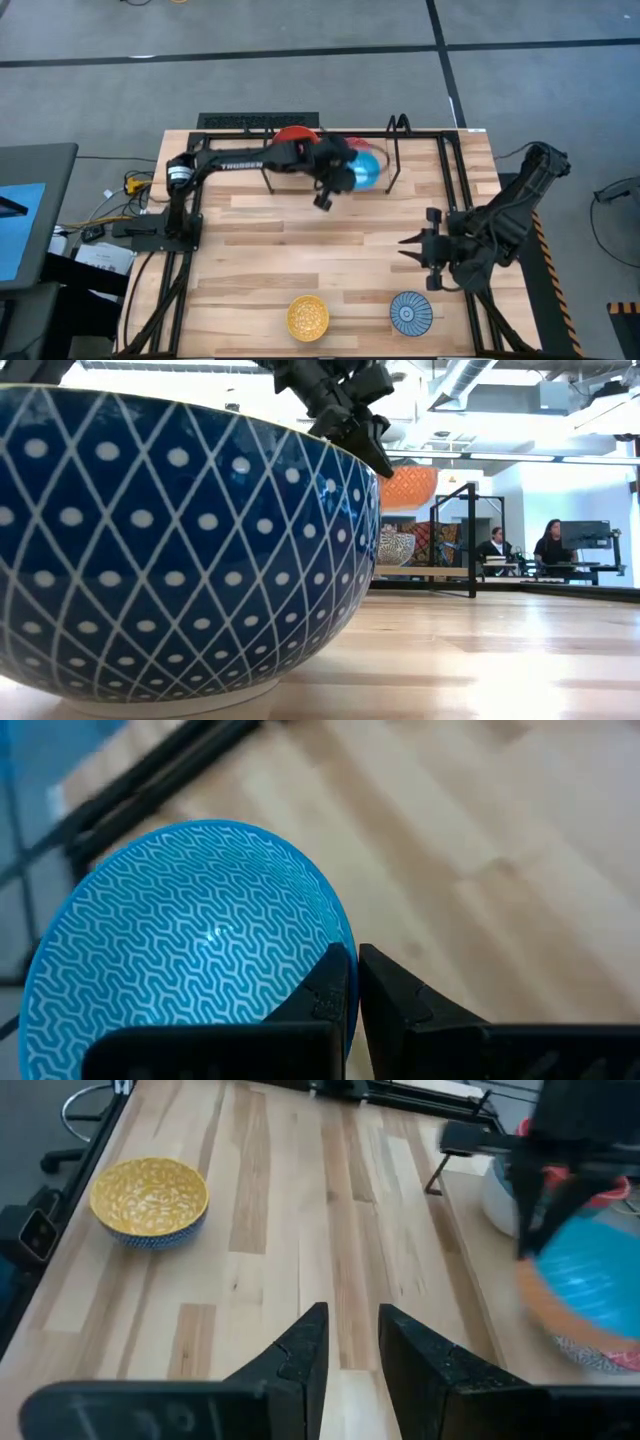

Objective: Place and stack bowls onto a shelf
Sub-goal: Stack the light blue pattern bowl on top of the red pattern bowl on the shelf

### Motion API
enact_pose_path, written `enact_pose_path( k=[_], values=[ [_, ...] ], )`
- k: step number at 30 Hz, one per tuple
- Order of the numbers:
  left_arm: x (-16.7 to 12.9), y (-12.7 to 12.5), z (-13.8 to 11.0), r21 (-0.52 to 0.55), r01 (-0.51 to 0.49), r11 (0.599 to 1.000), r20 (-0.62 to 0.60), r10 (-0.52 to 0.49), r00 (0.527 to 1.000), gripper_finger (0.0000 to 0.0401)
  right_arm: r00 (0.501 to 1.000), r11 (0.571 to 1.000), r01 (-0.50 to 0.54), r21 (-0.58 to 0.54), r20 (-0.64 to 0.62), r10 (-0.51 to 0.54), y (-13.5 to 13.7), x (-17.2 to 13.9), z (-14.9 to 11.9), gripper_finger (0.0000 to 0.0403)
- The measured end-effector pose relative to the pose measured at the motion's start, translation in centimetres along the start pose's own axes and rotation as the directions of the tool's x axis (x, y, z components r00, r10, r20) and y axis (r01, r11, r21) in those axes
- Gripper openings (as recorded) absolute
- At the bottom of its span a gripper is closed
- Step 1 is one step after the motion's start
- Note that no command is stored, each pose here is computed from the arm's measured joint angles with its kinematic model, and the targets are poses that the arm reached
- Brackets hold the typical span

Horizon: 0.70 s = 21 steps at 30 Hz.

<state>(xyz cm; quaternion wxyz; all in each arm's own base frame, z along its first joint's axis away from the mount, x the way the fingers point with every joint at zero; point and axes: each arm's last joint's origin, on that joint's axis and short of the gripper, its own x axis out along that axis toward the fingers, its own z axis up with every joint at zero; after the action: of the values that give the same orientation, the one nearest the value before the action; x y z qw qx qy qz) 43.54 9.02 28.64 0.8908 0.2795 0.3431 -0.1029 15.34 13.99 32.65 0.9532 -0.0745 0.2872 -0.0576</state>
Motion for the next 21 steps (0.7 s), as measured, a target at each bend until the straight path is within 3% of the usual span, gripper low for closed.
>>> enact_pose_path(
  k=[6,11,21],
  values=[
    [-1.1,3.9,-3.1,-0.057,-0.058,0.997,0.028,0.060,0.998,0.0000,1.000,1.000,0.015,-0.006,0.006,-0.015,0.3,-0.1,-0.5,0.0115],
    [-1.4,5.8,-6.0,-0.107,-0.077,0.991,0.026,0.081,0.996,0.0000,0.999,0.999,0.035,-0.022,-0.003,-0.035,0.2,0.2,-0.9,0.0115],
    [-2.4,8.2,-6.3,-0.139,-0.154,0.978,0.193,0.179,0.965,0.0000,0.997,0.997,0.072,-0.021,-0.018,-0.072,-0.4,0.7,-0.9,0.0115]
  ],
)
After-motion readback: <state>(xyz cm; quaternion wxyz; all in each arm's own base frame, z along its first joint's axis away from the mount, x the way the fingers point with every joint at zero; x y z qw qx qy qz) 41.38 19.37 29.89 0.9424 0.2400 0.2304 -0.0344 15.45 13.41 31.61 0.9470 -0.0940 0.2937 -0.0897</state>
